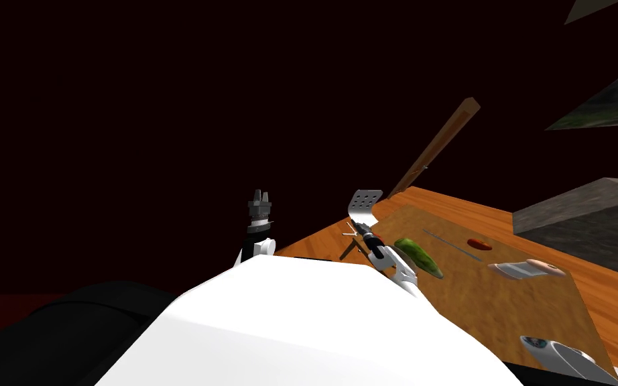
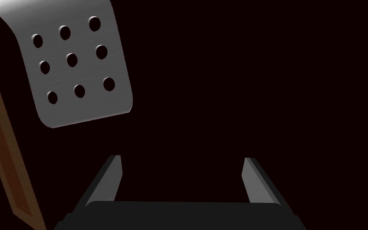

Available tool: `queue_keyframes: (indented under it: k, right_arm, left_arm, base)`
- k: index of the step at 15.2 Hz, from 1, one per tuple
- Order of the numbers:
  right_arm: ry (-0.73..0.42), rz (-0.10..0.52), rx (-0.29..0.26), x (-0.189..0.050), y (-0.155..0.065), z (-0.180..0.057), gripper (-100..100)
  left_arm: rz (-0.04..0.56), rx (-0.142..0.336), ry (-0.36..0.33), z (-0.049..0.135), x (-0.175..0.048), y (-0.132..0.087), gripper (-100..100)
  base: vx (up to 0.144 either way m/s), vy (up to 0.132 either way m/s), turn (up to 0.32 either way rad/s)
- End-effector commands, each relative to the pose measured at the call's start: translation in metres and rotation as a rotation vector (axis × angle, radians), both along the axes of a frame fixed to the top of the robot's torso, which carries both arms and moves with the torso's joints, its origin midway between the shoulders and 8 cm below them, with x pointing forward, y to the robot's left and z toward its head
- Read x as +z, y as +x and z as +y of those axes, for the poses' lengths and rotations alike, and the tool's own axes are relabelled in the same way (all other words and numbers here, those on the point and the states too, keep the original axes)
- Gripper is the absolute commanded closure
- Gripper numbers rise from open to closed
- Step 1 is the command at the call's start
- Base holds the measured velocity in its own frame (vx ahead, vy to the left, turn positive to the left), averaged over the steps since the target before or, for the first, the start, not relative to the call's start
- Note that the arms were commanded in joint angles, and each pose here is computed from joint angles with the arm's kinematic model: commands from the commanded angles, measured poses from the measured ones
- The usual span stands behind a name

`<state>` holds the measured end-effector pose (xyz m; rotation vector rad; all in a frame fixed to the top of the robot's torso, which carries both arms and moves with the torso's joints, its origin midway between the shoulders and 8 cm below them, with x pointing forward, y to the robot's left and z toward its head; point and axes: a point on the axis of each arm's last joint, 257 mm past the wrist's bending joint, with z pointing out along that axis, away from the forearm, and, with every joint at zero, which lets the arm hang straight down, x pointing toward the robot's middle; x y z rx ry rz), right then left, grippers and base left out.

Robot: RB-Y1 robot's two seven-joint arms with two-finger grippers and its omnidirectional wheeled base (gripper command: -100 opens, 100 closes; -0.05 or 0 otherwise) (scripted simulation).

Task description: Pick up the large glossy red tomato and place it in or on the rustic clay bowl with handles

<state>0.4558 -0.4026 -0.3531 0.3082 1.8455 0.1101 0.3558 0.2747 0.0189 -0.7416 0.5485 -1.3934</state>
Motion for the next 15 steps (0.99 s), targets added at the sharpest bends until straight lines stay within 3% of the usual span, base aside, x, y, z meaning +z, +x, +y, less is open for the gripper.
queue_keyframes:
  k: [1,2,3,5,6,8,9,11,12,14,15]
  right_arm:
    - [-0.076,0.065,-0.021,-0.022,-0.009,-0.017,-100]
    - [-0.076,0.070,-0.023,-0.024,-0.010,-0.018,-100]
    - [-0.162,0.104,-0.026,-0.029,-0.009,-0.030,-100]
    - [-0.163,0.136,-0.038,-0.043,-0.017,-0.037,-100]
    - [-0.248,0.169,-0.040,-0.047,-0.017,-0.050,-100]
    - [-0.249,0.202,-0.052,-0.060,-0.026,-0.057,-100]
    - [-0.333,0.236,-0.053,-0.064,-0.026,-0.070,-100]
    - [-0.333,0.268,-0.064,-0.076,-0.036,-0.077,-100]
    - [-0.415,0.309,-0.066,-0.080,-0.038,-0.092,-100]
    - [-0.416,0.334,-0.073,-0.089,-0.046,-0.097,-100]
    - [-0.495,0.383,-0.077,-0.095,-0.053,-0.113,-100]
  left_arm:
    - [0.000,0.000,0.000,0.000,0.000,0.000,0]
    - [0.000,0.000,0.000,0.000,0.000,0.000,0]
    - [0.000,0.000,0.000,0.000,0.000,0.000,0]
    - [0.000,0.000,0.000,0.000,0.000,0.000,0]
    - [0.000,0.000,0.000,0.000,0.000,0.000,0]
    - [0.000,0.000,0.000,0.000,0.000,0.000,0]
    - [0.000,0.000,0.000,0.000,0.000,0.000,0]
    - [0.000,0.000,0.000,0.000,0.000,0.000,0]
    - [0.000,0.000,0.000,0.000,0.000,0.000,0]
    - [0.000,0.000,0.000,0.000,0.000,0.000,0]
    - [0.000,0.000,0.000,0.000,0.000,0.000,0]
  base:
    - [0.048,0.067,0.029]
    - [0.032,0.049,0.009]
    - [0.036,0.057,0.032]
    - [0.033,0.046,0.022]
    - [0.037,0.047,0.025]
    - [0.031,0.046,0.019]
    - [0.037,0.045,0.020]
    - [0.035,0.040,0.021]
    - [0.033,0.045,0.026]
    - [0.027,0.044,0.016]
    - [0.033,0.047,0.023]
